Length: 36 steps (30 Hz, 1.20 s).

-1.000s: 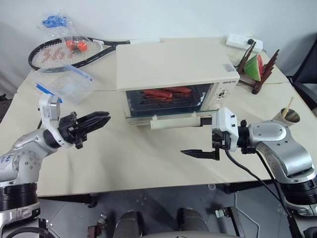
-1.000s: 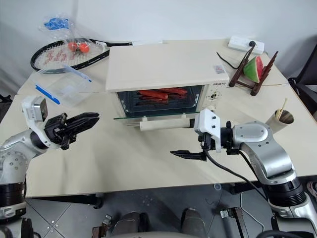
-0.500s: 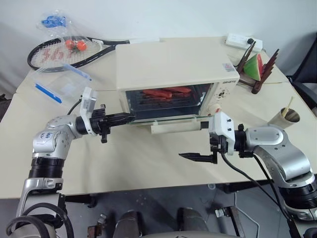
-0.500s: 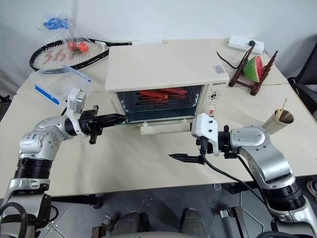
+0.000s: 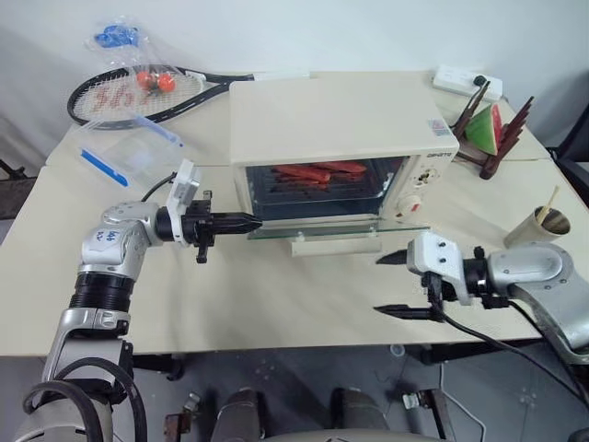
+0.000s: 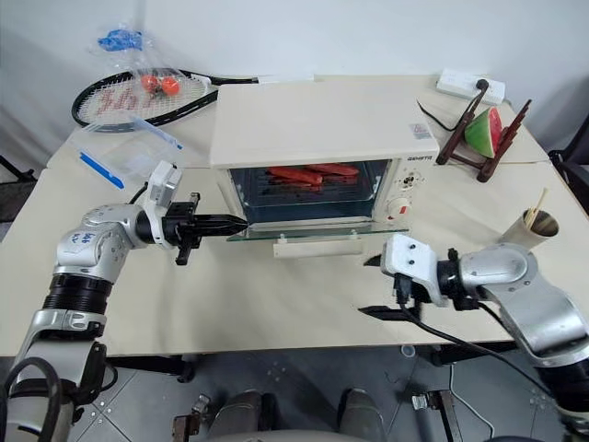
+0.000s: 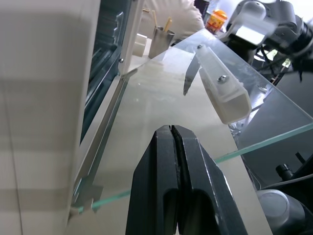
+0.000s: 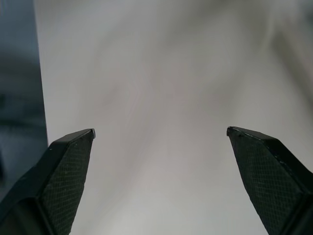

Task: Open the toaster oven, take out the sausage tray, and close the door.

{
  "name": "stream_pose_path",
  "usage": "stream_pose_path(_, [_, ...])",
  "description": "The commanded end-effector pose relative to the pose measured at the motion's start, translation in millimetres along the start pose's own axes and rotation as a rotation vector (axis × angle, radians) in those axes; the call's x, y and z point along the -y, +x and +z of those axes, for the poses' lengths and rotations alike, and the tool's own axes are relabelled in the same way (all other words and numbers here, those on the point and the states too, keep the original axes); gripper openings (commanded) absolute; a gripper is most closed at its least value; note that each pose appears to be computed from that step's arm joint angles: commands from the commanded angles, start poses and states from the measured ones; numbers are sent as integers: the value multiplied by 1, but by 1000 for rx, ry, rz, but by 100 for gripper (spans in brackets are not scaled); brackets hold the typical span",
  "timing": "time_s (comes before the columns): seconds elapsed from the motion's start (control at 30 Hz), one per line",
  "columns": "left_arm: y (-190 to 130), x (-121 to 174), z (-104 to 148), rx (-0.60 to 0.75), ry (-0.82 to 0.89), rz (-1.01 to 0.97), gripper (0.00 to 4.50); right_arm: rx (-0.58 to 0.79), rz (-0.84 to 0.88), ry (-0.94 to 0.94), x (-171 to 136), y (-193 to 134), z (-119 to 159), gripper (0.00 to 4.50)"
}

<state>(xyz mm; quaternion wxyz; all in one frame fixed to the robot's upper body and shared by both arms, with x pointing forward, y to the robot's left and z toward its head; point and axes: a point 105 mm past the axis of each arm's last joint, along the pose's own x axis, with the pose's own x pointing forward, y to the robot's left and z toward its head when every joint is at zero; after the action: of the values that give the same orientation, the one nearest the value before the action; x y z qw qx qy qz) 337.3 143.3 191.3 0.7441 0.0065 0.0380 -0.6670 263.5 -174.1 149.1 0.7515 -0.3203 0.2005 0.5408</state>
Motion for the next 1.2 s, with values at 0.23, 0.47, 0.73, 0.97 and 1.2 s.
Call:
stream_pose_path(0.23, [10, 5, -22, -220, 85, -64, 2, 168, 17, -6, -11, -56, 52, 450])
stream_pose_path(0.47, [15, 10, -43, -340, 158, -122, 2, 265, -92, -58, 0, -52, 88, 450])
stream_pose_path(0.73, [20, 14, -52, -368, 168, -151, 2, 309, -150, -104, 8, -42, 101, 450])
stream_pose_path(0.97, [17, 20, -36, -139, 228, -117, 2, 207, -348, -301, 31, 14, 107, 450])
stream_pose_path(1.2, [-2, 29, -12, 169, 240, 57, 2, 115, -614, -389, 67, 50, 115, 450])
